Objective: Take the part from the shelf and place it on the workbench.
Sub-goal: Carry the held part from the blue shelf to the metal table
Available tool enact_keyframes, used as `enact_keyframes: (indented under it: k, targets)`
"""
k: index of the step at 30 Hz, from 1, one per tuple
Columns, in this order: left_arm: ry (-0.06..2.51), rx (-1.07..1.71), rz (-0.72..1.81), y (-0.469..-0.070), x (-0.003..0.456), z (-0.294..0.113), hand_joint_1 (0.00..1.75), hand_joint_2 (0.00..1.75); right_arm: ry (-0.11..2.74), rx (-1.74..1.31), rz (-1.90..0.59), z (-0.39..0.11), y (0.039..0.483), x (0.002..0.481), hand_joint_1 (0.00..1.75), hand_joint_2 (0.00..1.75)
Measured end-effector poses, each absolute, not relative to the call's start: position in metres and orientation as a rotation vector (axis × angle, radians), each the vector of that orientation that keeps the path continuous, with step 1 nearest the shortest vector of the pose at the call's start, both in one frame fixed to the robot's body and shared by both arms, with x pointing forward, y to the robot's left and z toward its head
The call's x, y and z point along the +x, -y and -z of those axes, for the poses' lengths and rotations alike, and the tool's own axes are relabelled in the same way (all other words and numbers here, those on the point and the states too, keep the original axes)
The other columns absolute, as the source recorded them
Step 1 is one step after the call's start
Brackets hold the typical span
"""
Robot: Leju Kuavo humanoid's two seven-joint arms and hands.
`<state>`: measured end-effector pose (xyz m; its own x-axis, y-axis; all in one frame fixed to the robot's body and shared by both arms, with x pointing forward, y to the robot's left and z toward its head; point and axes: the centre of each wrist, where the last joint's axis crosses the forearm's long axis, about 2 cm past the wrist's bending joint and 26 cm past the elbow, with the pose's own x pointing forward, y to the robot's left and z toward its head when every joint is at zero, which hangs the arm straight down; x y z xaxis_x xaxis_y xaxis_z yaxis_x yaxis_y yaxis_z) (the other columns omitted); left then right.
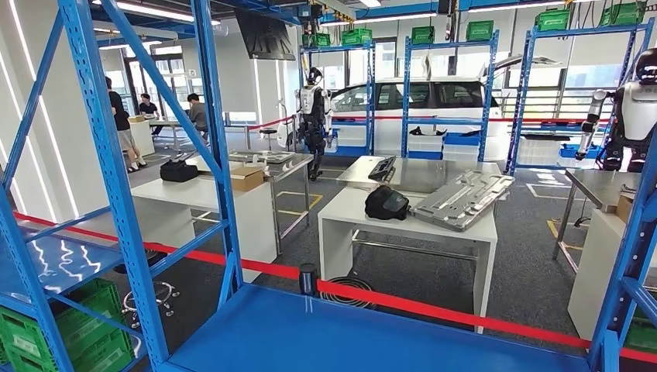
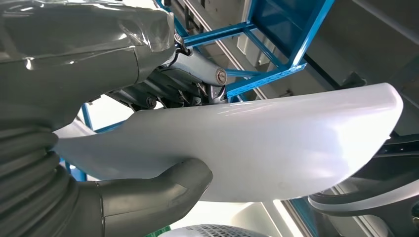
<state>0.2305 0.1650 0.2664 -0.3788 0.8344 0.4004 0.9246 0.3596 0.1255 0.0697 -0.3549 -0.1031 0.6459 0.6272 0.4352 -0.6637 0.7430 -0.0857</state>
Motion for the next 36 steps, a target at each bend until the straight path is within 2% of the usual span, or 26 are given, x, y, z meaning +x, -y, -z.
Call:
enact_keyframes:
  k: [36]
  targets:
    - [2.338, -1.576, 0.572, -0.160, 0.233, -0.262, 1.31, 1.75, 0.423, 0.090, -0.722, 0.100, 0.367, 0.076, 0.00, 0.00]
